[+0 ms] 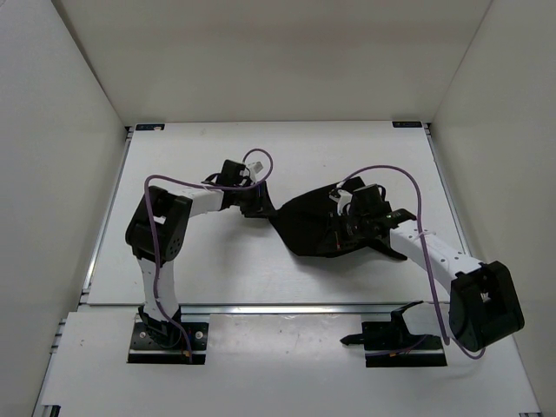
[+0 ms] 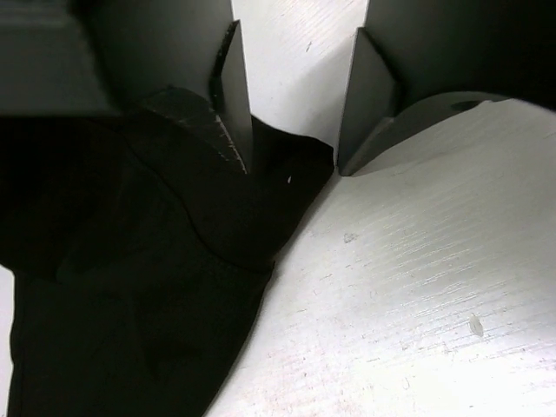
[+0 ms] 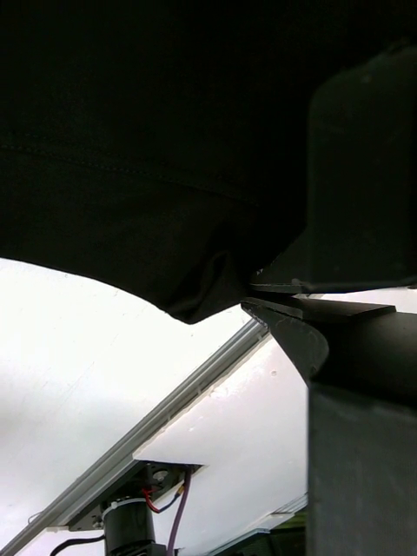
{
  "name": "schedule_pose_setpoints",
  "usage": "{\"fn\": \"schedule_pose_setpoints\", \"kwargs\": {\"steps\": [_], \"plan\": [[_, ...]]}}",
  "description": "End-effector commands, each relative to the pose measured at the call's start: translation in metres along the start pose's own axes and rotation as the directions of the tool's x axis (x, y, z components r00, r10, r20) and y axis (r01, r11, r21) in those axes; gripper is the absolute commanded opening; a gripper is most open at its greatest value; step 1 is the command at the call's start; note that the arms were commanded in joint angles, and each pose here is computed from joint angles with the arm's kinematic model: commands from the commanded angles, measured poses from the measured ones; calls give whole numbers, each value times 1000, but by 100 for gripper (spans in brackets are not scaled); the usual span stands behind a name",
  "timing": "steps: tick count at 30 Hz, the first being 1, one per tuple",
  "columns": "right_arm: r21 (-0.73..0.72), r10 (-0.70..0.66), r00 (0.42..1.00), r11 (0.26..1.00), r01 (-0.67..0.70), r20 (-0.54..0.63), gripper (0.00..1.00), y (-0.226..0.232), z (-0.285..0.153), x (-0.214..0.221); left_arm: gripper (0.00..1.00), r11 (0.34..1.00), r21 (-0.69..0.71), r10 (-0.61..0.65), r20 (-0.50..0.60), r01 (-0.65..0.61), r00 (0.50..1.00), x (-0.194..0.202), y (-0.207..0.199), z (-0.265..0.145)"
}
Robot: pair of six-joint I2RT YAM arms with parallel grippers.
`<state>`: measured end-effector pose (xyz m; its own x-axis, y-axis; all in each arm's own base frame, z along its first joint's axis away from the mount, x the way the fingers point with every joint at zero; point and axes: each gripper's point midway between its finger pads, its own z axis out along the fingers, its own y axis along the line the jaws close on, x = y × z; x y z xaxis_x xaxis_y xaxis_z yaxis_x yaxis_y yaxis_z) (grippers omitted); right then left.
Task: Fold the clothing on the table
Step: Flatten the skirt out, then fold the skirt
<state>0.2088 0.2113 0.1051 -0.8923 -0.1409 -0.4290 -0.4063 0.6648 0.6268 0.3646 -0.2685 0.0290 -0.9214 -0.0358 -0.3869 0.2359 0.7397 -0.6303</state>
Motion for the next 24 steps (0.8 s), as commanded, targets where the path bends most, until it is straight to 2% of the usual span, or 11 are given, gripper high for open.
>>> {"fn": "schedule_pose_setpoints", "kwargs": {"steps": [1,4,6,7,9,10,14,17,20,21,24], "plan": [[4,-17,999,1000,16,29,0,-2,-6,-3,53,1000,11,2,-14,-2,1000,6,-2,3],[8,-26,999,1000,26,29,0,-2,-6,-4,46,1000,10,-5,-26,6,1000,10,-1,3],[12,-15,1000,1000,15,25,0,-4,-5,-5,38,1000,16,-12,-25,13,1000,8,-1,3],[13,-17,999,1000,16,29,0,-4,-6,-6,29,1000,9,-12,-23,12,1000,7,-1,4],[30,-19,1000,999,19,25,0,-8,-6,-8,4,1000,-18,-21,-31,20,999,6,1,5],[55,-7,1000,998,6,20,0,-16,-7,-8,0,999,-29,-22,-34,21,999,4,0,5],[103,-3,995,995,-7,98,0,-38,-25,-41,0,997,-81,-3,29,6,1000,-19,-3,-14],[124,-10,971,992,-21,241,0,-60,-52,-91,0,993,-114,-4,129,19,992,-49,-1,-51],[161,-71,955,987,25,287,0,-71,-64,-127,0,991,-135,1,199,26,980,-75,3,-82],[155,-50,960,988,7,275,0,-77,-60,-131,0,989,-147,1,225,33,974,-82,4,-92],[147,-108,958,987,70,264,0,-77,-55,-159,0,988,-152,17,271,25,963,-96,3,-109]]}}
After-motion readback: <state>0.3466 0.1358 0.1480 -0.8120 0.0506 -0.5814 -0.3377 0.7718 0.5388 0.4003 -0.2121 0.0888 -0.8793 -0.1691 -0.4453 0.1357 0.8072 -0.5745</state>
